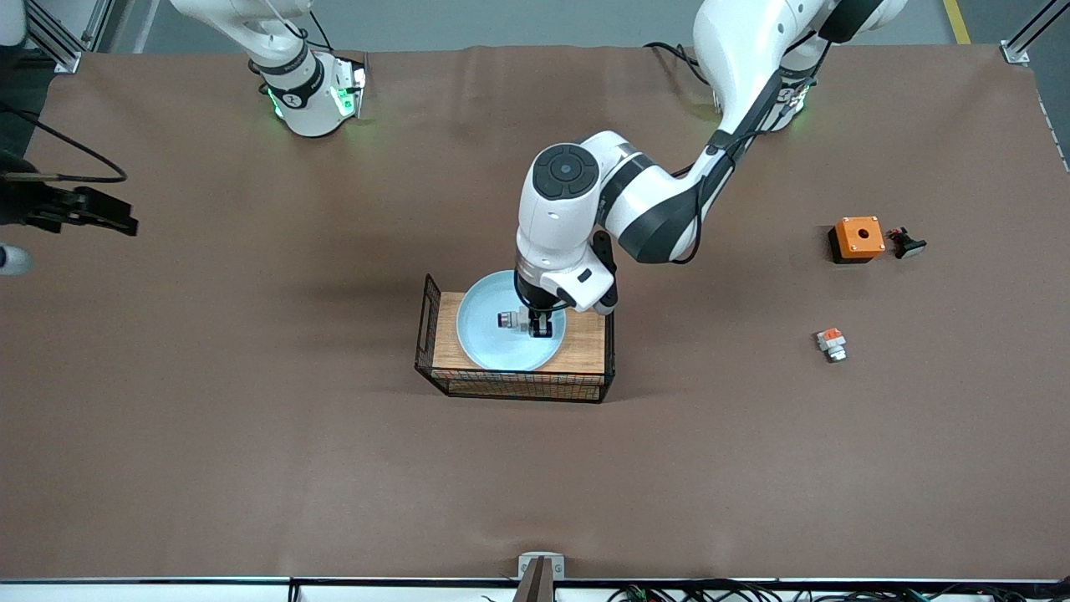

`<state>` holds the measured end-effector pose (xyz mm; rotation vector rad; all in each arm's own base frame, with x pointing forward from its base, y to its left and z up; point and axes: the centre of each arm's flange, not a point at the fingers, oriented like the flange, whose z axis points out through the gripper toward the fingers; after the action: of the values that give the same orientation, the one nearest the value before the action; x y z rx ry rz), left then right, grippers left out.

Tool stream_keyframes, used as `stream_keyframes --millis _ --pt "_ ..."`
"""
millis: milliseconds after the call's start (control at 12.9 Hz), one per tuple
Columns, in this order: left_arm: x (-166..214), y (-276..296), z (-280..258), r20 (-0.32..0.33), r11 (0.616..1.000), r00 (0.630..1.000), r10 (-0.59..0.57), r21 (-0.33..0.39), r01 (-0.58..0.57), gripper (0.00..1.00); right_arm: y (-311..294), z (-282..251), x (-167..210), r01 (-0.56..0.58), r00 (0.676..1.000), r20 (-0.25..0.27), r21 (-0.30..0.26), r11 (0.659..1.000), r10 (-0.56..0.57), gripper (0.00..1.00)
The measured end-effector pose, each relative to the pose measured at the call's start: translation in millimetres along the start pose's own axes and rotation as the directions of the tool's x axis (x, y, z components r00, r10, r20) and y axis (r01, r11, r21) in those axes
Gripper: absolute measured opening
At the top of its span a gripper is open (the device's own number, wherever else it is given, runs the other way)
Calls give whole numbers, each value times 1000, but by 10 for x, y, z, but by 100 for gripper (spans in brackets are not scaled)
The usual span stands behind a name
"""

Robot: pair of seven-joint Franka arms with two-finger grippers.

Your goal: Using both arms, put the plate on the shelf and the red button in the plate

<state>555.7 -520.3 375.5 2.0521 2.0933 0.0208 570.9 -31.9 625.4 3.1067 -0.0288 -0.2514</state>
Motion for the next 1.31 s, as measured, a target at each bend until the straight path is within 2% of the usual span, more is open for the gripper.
stream_keyframes --millis 232,464,773,1004,1082,1313 --pt "-57 -33 93 16 1000 1000 7 -7 -7 33 434 14 -34 11 1000 1 12 1000 -11 100" --pt "-88 -81 203 14 1000 1000 13 2 -13 33 445 12 -35 14 1000 0 13 1000 -14 100" --pt "-97 -108 290 10 1000 1000 16 9 -16 34 412 -192 -74 19 999 -46 7 1000 -18 100" --pt "-86 -102 328 8 1000 1000 14 11 -14 38 461 -265 -101 9 998 -62 7 1000 -9 100" --pt "-89 -89 311 11 1000 1000 13 7 -13 45 453 -266 -108 2 998 -59 8 1000 -2 100" --pt "-125 0 87 39 1000 999 8 -27 -7 75 334 -307 -154 -52 997 -53 14 999 53 100"
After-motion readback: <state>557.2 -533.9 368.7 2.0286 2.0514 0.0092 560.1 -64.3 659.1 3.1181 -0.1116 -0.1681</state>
